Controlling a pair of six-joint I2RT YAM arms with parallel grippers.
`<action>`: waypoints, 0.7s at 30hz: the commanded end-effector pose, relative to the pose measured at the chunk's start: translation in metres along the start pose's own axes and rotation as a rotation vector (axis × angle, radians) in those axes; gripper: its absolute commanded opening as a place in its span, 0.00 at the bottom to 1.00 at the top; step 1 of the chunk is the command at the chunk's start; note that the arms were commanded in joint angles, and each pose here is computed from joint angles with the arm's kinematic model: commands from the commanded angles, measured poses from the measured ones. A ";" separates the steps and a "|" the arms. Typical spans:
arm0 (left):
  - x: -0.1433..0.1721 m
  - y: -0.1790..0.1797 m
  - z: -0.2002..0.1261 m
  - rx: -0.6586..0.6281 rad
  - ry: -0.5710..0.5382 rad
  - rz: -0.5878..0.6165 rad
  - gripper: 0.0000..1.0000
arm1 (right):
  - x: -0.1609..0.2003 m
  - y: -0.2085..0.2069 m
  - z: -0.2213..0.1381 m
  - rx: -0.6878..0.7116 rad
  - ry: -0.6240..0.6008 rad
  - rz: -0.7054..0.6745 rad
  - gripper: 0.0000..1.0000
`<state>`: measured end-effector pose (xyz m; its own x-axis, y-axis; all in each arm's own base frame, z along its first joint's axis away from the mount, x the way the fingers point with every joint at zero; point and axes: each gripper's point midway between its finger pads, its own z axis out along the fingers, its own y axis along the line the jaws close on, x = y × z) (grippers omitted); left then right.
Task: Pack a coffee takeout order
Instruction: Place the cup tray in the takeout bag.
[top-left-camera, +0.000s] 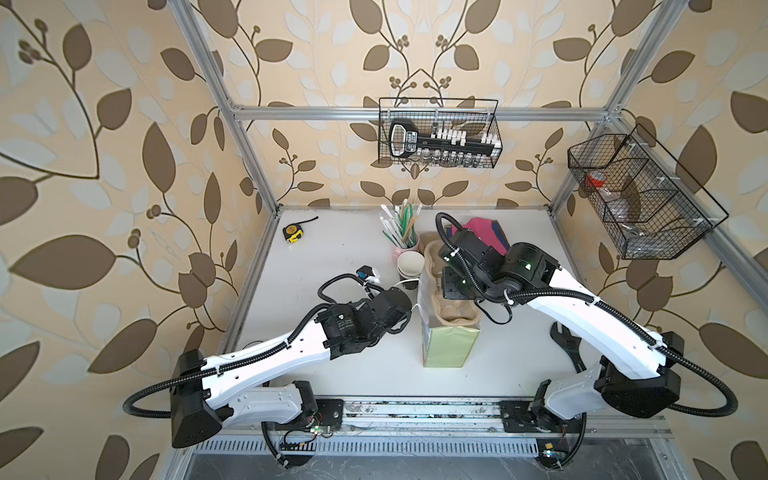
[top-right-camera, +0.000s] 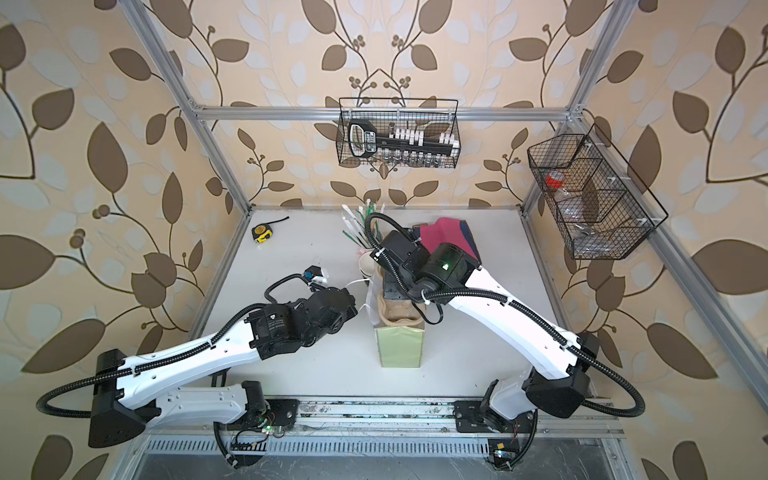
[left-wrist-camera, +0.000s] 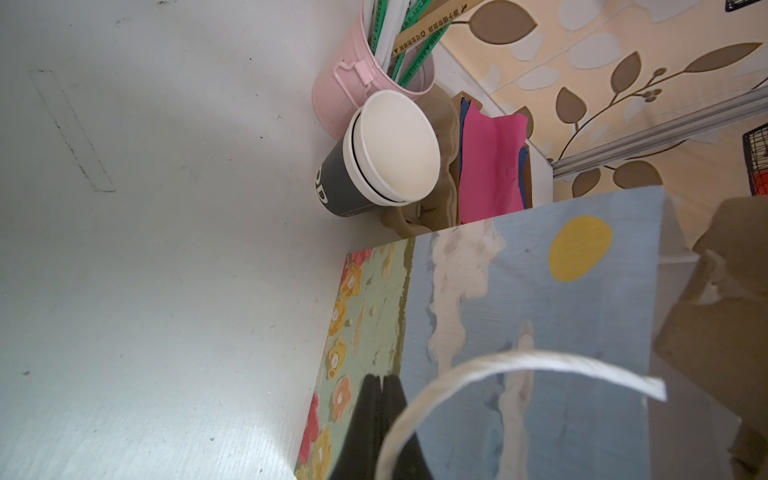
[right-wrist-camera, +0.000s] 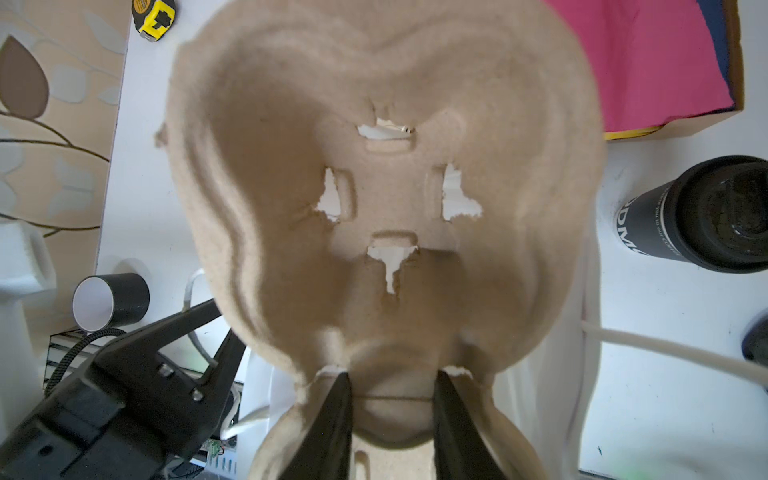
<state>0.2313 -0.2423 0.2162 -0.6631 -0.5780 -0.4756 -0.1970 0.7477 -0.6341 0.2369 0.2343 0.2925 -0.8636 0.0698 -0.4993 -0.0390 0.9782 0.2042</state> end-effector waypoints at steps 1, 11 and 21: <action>-0.011 -0.012 -0.005 0.033 -0.056 -0.017 0.00 | 0.006 -0.011 -0.006 0.036 0.038 -0.009 0.30; -0.015 -0.012 -0.003 0.033 -0.083 -0.010 0.00 | 0.007 -0.024 -0.005 0.072 0.078 0.000 0.30; -0.010 -0.017 0.000 0.045 -0.064 0.000 0.00 | 0.001 -0.019 0.014 0.086 0.099 -0.006 0.30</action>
<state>0.2377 -0.2457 0.2209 -0.6378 -0.5954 -0.4885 -0.1886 0.7357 -0.6505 0.2416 0.2184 0.2730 -0.9077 0.0532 -0.4162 -0.0002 0.9919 0.1271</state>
